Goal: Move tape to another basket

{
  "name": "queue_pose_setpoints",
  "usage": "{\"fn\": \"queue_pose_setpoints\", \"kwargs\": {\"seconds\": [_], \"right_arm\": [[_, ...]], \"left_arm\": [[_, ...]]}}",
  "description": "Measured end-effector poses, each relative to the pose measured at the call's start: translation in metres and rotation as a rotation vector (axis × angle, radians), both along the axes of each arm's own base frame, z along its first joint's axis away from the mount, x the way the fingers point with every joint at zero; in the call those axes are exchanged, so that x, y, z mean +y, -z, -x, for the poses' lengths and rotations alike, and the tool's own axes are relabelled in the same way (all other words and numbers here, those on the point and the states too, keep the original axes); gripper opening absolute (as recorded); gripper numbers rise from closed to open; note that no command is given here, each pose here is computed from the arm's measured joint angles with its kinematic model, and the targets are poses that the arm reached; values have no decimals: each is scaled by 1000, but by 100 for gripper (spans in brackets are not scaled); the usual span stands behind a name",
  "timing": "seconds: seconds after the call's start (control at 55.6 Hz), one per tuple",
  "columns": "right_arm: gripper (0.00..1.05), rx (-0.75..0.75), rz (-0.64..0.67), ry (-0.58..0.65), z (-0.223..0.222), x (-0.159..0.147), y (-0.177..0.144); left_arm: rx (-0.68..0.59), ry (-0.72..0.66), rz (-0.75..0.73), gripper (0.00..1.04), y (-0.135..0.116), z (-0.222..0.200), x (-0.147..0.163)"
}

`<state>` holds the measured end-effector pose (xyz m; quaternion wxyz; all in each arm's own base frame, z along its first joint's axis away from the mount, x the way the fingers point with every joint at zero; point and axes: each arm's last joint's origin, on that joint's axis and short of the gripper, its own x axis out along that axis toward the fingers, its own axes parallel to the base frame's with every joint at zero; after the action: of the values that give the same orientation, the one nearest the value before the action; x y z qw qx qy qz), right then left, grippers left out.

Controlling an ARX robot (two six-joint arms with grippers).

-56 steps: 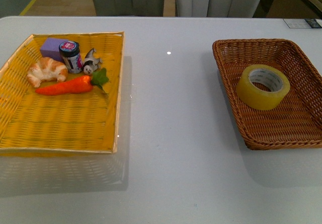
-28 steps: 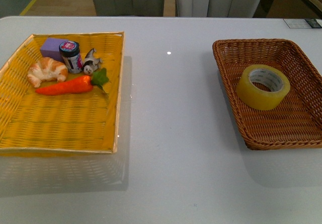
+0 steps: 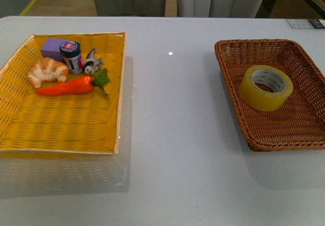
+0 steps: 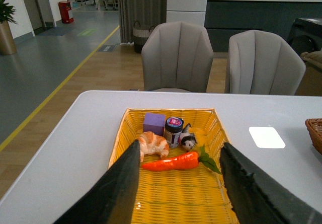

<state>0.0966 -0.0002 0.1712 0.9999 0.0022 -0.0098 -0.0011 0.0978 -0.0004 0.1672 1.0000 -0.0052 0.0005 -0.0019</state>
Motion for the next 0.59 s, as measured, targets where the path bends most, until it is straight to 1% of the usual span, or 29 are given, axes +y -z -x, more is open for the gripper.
{"fn": "queue_pose_setpoints", "kwargs": {"seconds": [0.036,0.054,0.126,0.162,0.18,0.216,0.252,0.27,0.324,0.594], "right_arm": [[75,0,0,0,0,0,0],[77,0,0,0,0,0,0],[91,0,0,0,0,0,0],[96,0,0,0,0,0,0],[97,0,0,0,0,0,0],[96,0,0,0,0,0,0],[95,0,0,0,0,0,0],[95,0,0,0,0,0,0],[96,0,0,0,0,0,0],[96,0,0,0,0,0,0]], "left_arm": [[0,0,0,60,0,0,0],[0,0,0,62,0,0,0],[0,0,0,76,0,0,0],[0,0,0,81,0,0,0],[0,0,0,84,0,0,0],[0,0,0,92,0,0,0],[0,0,0,96,0,0,0],[0,0,-2,98,0,0,0],[0,0,-2,95,0,0,0],[0,0,-2,96,0,0,0]]}}
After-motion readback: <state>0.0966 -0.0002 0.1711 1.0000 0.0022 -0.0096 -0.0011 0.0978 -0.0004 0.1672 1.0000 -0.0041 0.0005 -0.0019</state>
